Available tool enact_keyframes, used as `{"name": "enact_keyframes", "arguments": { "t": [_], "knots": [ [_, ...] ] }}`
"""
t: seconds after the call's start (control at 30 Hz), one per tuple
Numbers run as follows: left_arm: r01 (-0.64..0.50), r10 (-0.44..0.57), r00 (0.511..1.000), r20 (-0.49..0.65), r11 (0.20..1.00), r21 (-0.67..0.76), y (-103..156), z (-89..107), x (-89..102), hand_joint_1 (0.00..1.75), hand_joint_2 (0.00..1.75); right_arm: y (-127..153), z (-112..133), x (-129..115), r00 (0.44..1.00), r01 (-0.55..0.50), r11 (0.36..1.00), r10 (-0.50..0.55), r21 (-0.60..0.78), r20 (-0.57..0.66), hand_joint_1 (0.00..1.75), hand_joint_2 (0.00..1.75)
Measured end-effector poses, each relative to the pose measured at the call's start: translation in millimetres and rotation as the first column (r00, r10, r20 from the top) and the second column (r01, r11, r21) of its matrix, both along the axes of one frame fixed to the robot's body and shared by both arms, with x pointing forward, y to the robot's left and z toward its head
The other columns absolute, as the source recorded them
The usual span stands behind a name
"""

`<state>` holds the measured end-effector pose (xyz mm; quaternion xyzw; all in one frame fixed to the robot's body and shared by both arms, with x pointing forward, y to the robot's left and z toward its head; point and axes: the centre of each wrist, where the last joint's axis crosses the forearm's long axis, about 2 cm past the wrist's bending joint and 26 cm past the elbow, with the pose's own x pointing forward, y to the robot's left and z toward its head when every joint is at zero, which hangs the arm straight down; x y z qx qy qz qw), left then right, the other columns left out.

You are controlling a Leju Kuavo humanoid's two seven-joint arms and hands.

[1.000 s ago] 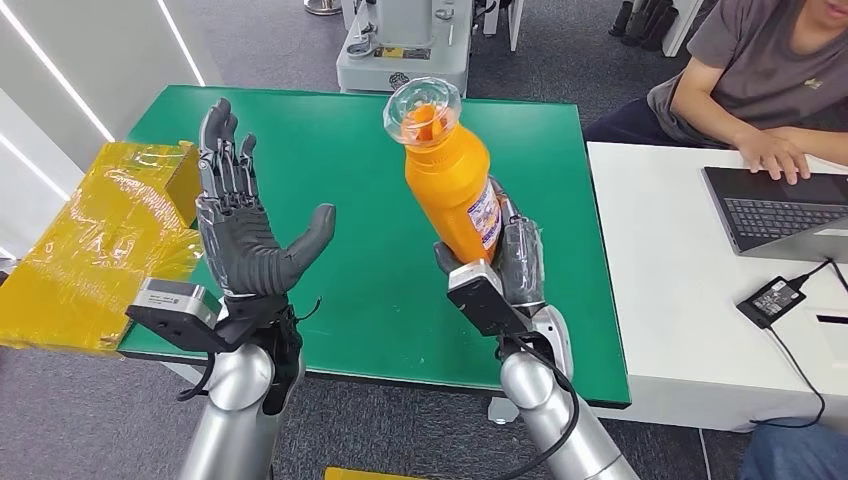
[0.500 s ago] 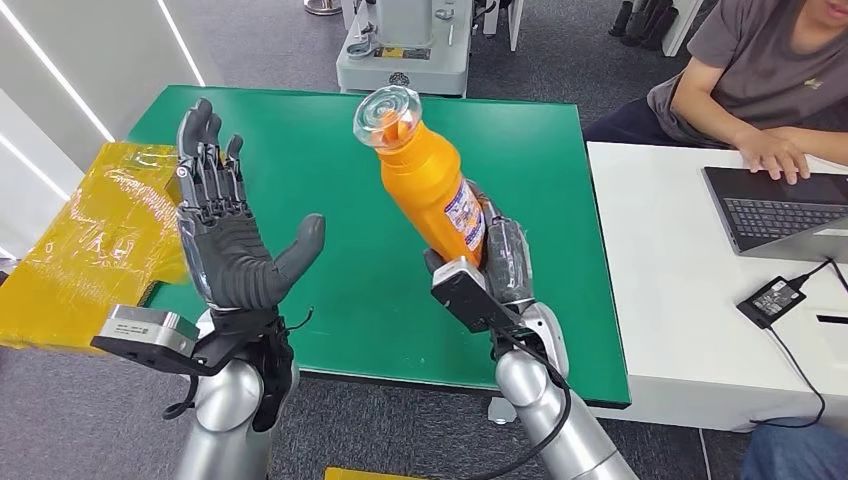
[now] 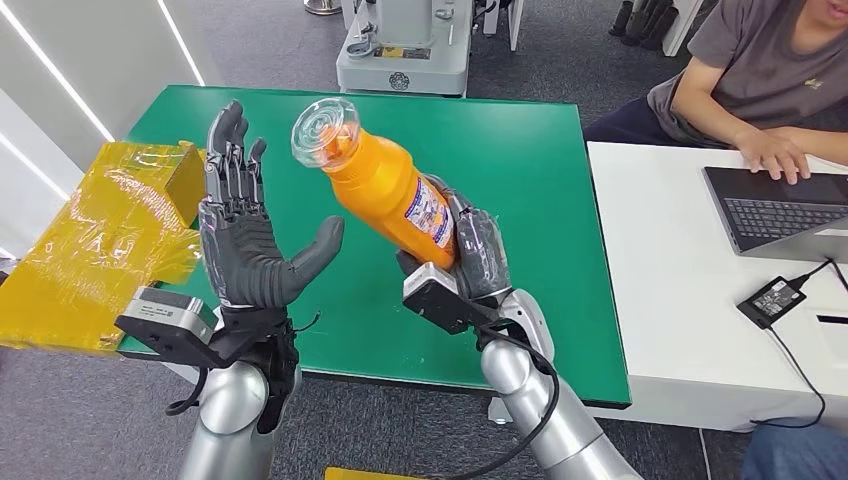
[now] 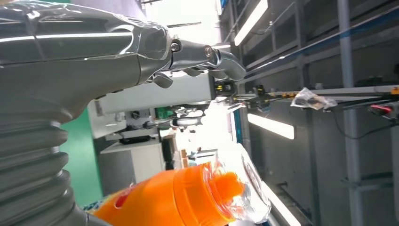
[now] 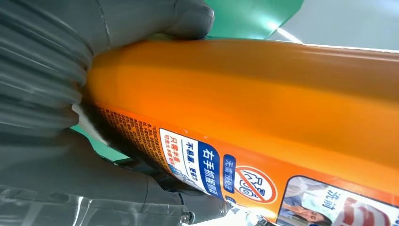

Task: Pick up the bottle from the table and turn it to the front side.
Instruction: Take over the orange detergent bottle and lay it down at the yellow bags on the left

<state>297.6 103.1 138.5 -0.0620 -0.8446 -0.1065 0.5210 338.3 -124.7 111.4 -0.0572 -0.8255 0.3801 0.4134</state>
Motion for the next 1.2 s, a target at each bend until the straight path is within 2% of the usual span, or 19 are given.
{"name": "enact_keyframes", "arguments": {
  "t": [0.4,1.2],
  "knots": [
    [0.029,-0.031,0.998,-0.056,0.999,-0.039,0.3,-1.3,0.3,0.0,1.75,7.9,1.1,1.0,0.996,-0.087,0.996,0.087,-0.031,-0.003,1.75,1.75],
    [0.03,-0.032,0.996,-0.081,0.999,-0.031,1.6,-1.5,-2.2,0.0,1.75,13.4,-7.5,6.6,0.983,-0.161,0.982,0.151,-0.099,-0.101,1.75,1.75]
  ]
}}
